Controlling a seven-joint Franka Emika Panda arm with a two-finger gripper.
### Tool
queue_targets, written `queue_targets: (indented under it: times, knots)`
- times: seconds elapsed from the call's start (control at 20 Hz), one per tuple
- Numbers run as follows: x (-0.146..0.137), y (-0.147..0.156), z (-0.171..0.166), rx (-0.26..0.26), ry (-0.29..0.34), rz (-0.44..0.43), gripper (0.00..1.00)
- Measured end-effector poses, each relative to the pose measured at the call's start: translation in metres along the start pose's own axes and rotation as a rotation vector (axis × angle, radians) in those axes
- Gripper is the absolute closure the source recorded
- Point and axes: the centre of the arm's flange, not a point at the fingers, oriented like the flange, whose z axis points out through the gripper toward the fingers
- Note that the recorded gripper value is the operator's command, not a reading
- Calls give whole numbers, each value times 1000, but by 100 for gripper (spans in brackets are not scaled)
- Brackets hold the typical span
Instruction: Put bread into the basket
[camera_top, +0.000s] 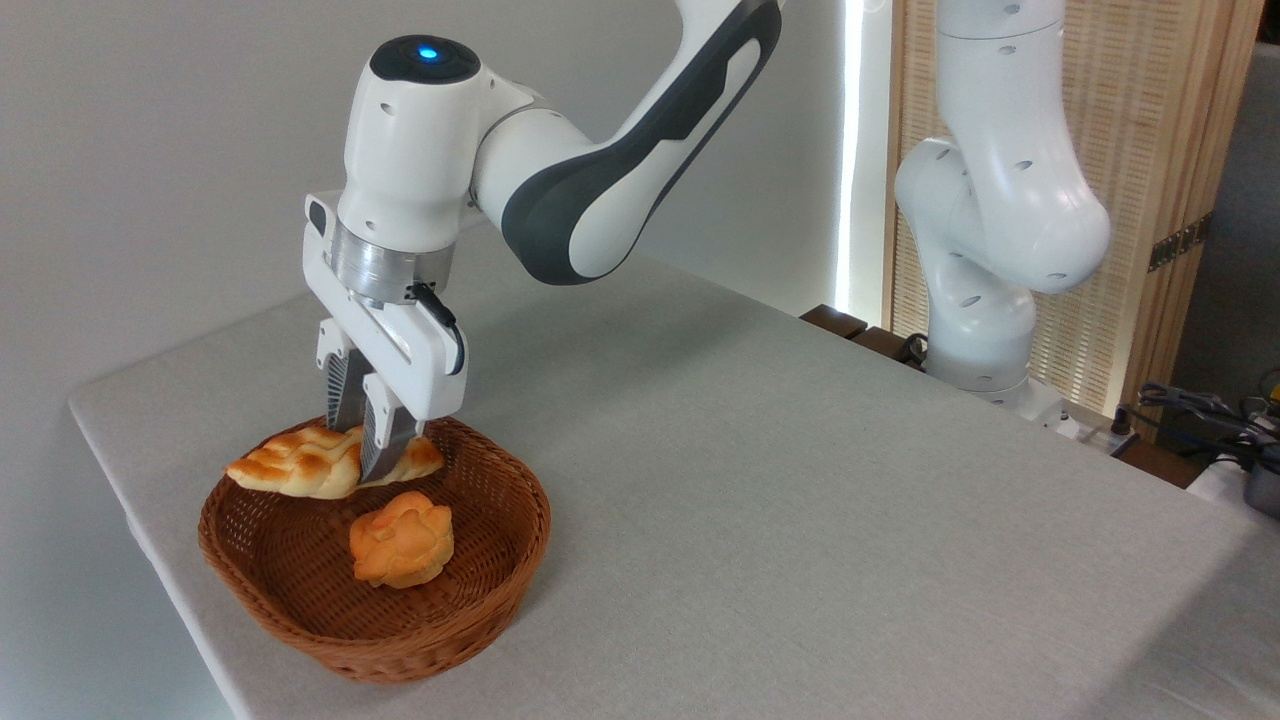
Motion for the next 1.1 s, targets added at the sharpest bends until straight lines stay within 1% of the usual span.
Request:
queue_targets:
  times: [0.35, 0.5, 0.55, 0.6, 0.65, 0.8, 0.85, 0.9, 0.95, 1.0, 1.1]
  knots:
    - [4, -2, -5, 6, 11, 1, 0]
    - [9, -3, -16, 12, 26, 4, 0]
    - [9, -3, -24, 10, 14, 14, 0]
    - [8, -5, -35, 5, -15, 31, 0]
    - [5, -10, -51, -4, -64, 47, 0]
    - [-5, -25, -125, -44, -231, 65, 0]
    - [-9, -27, -148, -45, -287, 72, 0]
    - [-12, -29, -164, -38, -329, 77, 0]
    - [-14, -30, -175, -26, -358, 81, 0]
    - [-14, -32, -179, -14, -372, 84, 0]
    - [-16, -38, -181, 4, -383, 80, 0]
